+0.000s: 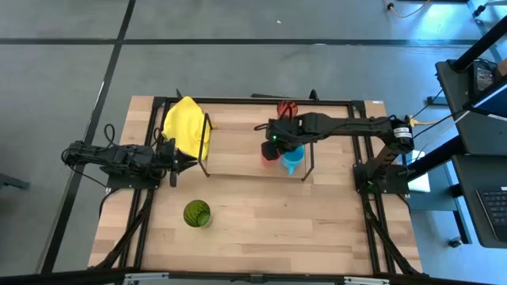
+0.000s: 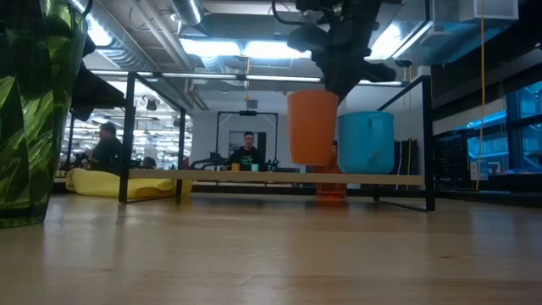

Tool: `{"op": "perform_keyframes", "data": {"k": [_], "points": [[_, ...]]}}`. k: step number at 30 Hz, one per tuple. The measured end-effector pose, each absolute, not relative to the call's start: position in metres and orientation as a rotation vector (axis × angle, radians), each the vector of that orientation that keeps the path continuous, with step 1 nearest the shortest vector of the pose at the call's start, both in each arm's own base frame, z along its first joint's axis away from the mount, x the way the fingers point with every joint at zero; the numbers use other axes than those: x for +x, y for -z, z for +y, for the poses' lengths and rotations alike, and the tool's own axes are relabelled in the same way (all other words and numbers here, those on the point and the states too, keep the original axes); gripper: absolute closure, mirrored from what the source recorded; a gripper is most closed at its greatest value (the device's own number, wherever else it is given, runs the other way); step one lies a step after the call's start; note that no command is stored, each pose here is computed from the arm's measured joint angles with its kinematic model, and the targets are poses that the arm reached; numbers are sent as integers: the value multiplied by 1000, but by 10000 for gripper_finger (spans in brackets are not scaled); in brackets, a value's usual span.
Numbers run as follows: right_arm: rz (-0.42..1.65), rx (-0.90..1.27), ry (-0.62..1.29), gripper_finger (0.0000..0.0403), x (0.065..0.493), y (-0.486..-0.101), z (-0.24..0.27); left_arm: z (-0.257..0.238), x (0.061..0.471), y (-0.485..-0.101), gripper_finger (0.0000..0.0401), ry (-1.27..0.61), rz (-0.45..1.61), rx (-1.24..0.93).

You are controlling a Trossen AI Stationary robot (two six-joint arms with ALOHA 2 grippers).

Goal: Stack small to large cups/mugs on shelf
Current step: Put the orange cup on the shelf

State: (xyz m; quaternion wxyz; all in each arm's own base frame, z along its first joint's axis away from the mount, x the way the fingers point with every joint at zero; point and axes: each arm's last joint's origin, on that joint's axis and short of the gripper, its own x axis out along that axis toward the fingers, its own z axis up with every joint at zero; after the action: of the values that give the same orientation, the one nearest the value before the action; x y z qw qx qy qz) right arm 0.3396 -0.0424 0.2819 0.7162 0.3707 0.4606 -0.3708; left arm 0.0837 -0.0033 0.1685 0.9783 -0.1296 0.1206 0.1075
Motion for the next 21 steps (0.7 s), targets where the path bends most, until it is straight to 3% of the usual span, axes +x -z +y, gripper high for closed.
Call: {"op": "perform_keyframes", "data": {"k": [13, 21], "points": [[1002, 782, 833, 392, 340, -282, -44, -3, 84, -169, 326, -217, 243, -261], [966, 757, 851, 364, 342, -283, -45, -3, 84, -169, 326, -217, 243, -261]]}}
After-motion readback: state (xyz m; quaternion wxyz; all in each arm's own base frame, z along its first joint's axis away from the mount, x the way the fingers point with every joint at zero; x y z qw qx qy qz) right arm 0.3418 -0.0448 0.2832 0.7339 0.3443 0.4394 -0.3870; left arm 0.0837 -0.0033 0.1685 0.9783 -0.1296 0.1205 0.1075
